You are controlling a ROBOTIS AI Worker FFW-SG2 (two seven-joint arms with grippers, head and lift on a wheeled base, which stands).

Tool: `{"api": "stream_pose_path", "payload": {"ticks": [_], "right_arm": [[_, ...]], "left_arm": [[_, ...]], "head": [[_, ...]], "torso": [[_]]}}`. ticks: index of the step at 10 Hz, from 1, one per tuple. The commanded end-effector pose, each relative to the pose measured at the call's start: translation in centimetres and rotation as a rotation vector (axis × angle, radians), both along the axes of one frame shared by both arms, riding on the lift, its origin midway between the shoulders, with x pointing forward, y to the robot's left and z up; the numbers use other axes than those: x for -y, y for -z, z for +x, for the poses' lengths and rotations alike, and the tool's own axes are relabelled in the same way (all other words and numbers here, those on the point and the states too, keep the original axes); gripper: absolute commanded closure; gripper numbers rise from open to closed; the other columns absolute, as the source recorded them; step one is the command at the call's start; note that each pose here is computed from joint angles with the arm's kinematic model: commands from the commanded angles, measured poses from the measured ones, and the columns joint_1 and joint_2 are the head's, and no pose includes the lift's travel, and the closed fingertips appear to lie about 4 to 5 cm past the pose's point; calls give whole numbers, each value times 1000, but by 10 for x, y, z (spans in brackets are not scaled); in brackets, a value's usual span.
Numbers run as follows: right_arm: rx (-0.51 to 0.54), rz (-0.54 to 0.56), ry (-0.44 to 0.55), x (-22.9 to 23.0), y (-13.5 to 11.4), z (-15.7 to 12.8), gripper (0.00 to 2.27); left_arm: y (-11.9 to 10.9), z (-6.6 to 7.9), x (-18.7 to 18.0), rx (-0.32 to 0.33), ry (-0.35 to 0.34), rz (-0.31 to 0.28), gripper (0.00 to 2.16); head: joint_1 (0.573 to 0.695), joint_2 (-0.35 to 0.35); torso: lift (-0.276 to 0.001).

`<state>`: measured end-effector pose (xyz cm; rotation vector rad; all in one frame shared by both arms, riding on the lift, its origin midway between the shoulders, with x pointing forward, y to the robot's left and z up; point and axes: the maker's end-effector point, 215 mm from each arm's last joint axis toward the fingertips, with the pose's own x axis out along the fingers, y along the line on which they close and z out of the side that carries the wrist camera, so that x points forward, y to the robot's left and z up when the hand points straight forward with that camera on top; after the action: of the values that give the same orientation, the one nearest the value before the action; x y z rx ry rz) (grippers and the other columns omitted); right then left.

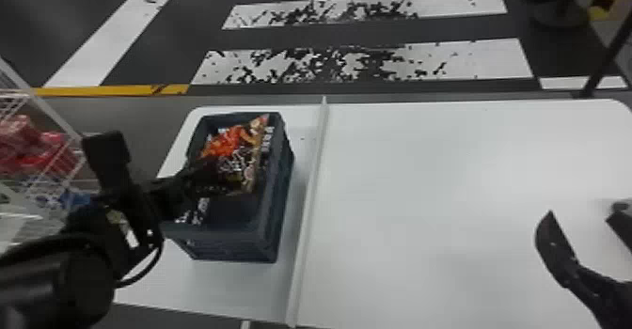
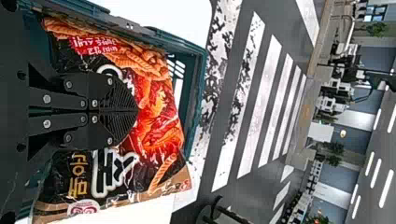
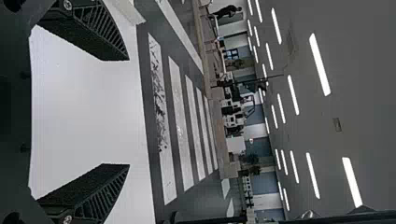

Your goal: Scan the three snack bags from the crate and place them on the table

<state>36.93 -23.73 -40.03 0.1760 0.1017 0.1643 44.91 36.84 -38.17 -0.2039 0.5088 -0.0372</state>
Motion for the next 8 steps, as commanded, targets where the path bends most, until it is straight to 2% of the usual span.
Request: {"api": "stream_pose_path", "payload": {"ticks": [1, 4, 8], "right_arm": [[12, 2, 3, 1, -5, -1, 66], [19, 0, 12, 7, -8, 0, 66], [35, 8, 39, 22, -15, 8, 66]], "left_arm": [[-22, -1, 12, 43, 24, -4, 2128], [-59, -7, 37, 111, 62, 0, 2128], [-82, -14, 84, 144, 138, -24, 2132]], "head": [[695, 185], [695, 145], [695, 82]], "torso": [[-62], [-62], [-62]]}}
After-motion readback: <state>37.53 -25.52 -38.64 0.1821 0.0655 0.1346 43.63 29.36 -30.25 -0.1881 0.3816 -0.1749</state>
